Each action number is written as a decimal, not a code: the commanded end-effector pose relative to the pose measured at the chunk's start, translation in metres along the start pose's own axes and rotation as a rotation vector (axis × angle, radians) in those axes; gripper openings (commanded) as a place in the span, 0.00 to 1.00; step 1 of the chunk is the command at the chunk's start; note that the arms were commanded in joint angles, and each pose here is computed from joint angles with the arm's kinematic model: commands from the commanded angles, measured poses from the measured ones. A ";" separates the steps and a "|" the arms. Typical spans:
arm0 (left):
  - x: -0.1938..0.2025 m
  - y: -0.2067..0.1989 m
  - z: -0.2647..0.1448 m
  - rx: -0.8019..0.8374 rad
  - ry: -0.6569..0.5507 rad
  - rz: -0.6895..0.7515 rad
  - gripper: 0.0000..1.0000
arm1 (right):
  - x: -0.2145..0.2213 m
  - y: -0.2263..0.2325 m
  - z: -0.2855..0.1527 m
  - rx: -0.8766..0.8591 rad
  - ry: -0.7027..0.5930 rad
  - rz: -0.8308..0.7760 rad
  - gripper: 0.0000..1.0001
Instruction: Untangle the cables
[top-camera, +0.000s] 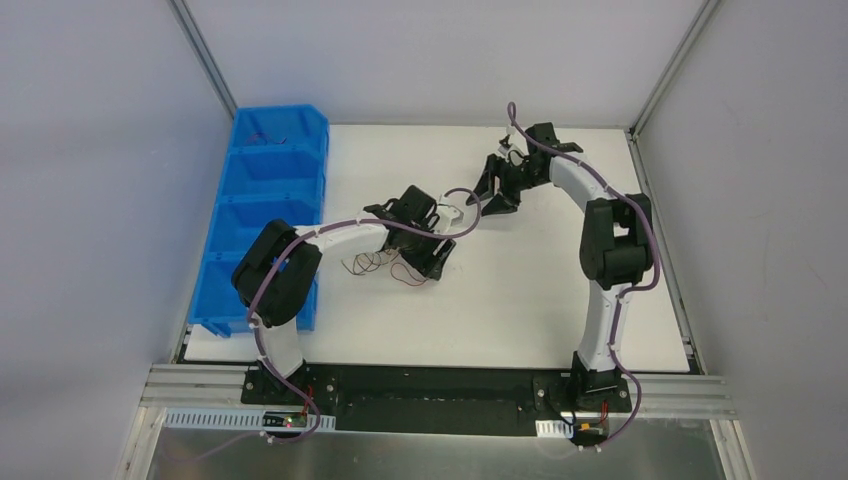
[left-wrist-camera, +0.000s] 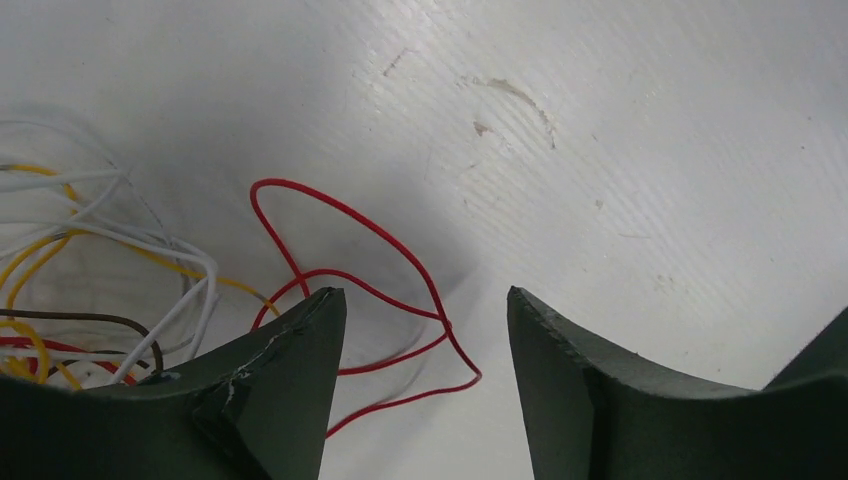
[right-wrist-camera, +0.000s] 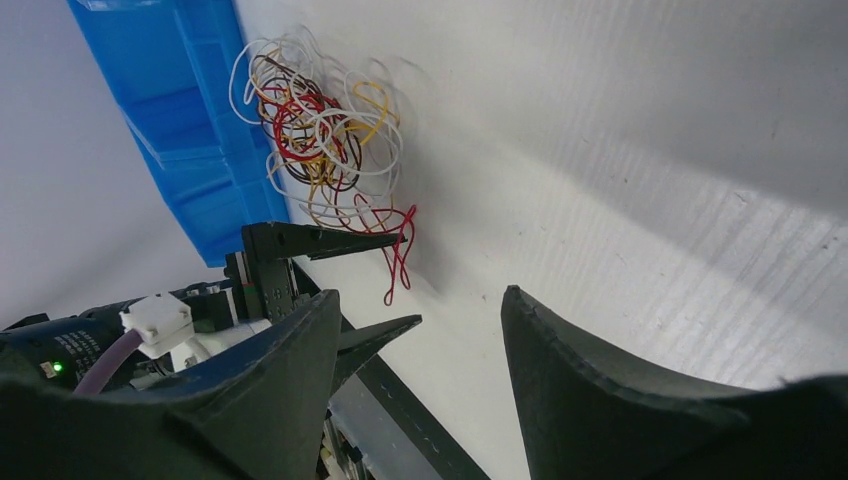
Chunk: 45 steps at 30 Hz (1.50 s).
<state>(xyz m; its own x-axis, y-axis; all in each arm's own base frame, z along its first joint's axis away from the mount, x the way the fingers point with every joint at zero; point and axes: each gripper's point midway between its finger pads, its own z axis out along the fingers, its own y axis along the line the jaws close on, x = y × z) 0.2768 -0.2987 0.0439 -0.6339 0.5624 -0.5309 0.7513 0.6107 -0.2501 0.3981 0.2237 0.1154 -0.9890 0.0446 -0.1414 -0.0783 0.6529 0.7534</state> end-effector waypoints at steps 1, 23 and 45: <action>-0.010 0.002 0.012 -0.082 0.006 -0.028 0.60 | 0.000 0.016 -0.027 -0.030 -0.049 -0.056 0.63; -0.225 -0.113 -0.175 0.332 -0.450 0.347 0.00 | -0.007 0.043 -0.059 -0.206 -0.166 -0.140 0.78; -0.265 -0.097 -0.225 0.254 -0.601 0.398 0.00 | -0.010 0.010 -0.135 -0.136 -0.512 -0.606 0.92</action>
<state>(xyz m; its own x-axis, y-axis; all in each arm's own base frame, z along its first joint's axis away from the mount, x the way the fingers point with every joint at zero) 0.3364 -0.3799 0.3716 -0.2121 0.2944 -0.9319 0.9549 0.2651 -0.1336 0.3889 0.1479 0.1896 -0.6984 0.1308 -0.7037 -0.5237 0.5768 0.6269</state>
